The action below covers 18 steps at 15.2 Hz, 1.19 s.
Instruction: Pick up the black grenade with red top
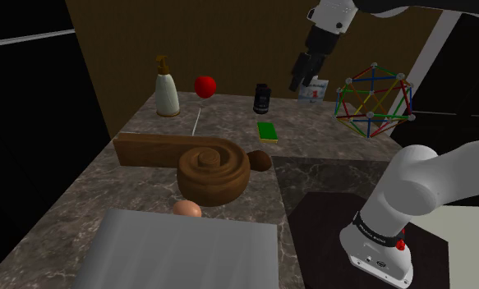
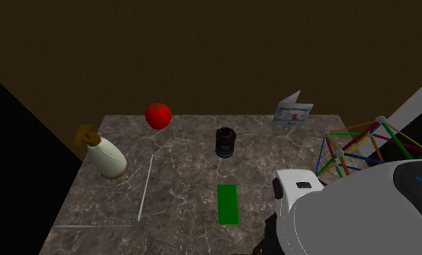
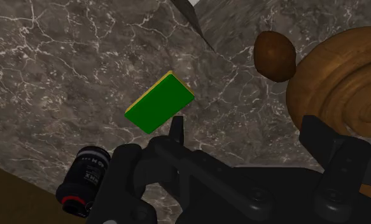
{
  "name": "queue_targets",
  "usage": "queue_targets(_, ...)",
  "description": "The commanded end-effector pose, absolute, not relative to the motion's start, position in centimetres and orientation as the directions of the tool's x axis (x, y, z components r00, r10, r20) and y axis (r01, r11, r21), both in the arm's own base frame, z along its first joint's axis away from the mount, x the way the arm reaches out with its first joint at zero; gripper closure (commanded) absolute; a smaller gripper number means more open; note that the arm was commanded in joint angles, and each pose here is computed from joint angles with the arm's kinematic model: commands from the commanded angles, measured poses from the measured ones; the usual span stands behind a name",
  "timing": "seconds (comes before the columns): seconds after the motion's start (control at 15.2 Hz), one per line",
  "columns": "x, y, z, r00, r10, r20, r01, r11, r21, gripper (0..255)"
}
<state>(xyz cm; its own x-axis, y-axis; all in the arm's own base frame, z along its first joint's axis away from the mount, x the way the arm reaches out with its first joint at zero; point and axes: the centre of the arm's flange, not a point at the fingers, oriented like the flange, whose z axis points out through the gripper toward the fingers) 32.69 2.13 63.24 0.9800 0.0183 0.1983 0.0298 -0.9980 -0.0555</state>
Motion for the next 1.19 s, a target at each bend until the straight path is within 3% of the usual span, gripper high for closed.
queue_targets(0.0,32.7,2.1,63.2,0.980,0.018,0.198,0.030,-0.998,-0.055,0)
queue_targets(0.53,36.6,-7.3,60.0,0.938,0.298,0.176,0.304,-0.953,-0.009,0)
queue_targets(1.12,43.9,-16.3,56.8,0.801,0.583,0.136,0.585,-0.811,0.033,0)
